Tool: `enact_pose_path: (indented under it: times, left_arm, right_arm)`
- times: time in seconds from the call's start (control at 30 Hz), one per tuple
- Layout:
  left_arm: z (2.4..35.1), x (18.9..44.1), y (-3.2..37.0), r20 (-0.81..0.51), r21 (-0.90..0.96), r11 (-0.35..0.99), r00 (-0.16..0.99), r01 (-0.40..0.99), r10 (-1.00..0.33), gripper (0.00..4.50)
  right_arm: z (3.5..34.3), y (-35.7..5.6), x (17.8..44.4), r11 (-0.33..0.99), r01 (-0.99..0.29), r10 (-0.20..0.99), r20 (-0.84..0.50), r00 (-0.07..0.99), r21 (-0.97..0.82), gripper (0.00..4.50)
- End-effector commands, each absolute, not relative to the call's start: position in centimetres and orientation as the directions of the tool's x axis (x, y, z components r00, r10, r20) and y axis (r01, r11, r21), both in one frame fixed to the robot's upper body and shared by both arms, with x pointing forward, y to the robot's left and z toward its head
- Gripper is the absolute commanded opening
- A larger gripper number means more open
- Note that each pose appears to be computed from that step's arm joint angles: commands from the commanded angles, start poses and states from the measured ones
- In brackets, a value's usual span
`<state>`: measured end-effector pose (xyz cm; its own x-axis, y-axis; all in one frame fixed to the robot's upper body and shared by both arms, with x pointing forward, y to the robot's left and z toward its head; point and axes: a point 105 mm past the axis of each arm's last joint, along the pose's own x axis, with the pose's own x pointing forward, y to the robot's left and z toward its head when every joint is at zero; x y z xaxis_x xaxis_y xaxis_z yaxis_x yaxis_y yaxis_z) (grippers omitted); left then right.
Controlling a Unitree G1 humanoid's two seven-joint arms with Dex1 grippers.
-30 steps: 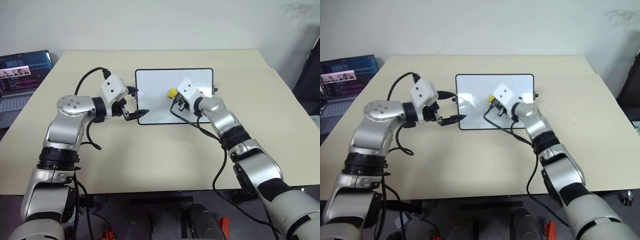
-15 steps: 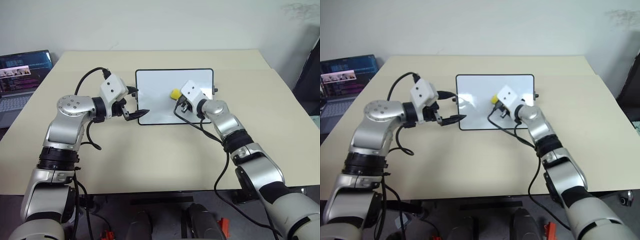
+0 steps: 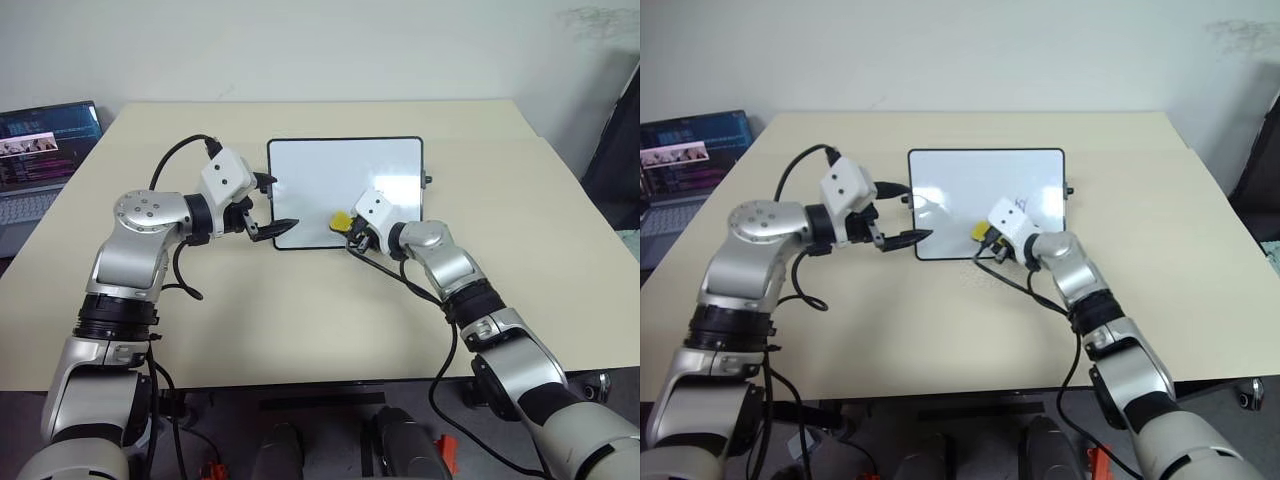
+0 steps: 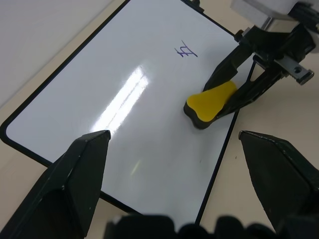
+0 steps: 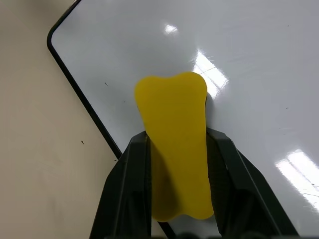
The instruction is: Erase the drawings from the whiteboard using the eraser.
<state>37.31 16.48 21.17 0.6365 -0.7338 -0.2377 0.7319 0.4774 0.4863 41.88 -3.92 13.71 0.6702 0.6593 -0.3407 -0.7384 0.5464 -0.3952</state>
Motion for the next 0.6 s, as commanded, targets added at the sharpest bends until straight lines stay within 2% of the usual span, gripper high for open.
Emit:
enact_pose_path:
  times: [0.03,0.13,0.3,0.6]
  left_arm:
    - [22.9,37.2,16.7,-0.196,0.532,0.481,0.653,0.697,-0.731,4.50]
    - [22.0,37.2,17.1,-0.203,0.513,0.497,0.661,0.700,-0.722,4.50]
    - [21.3,37.1,17.5,-0.180,0.488,0.533,0.678,0.691,-0.713,4.50]
    - [21.6,37.0,16.9,-0.152,0.491,0.534,0.671,0.688,-0.726,4.50]
  right_arm:
    - [17.6,-4.4,40.9,0.502,-0.734,0.712,-0.263,0.651,-0.458,1.12]
    - [19.0,-6.4,39.4,0.469,-0.721,0.719,-0.254,0.647,-0.510,1.12]
    - [21.4,-10.7,37.5,0.496,-0.677,0.712,-0.192,0.676,-0.544,1.12]
    - [23.3,-16.7,36.9,0.602,-0.590,0.625,-0.141,0.767,-0.538,1.12]
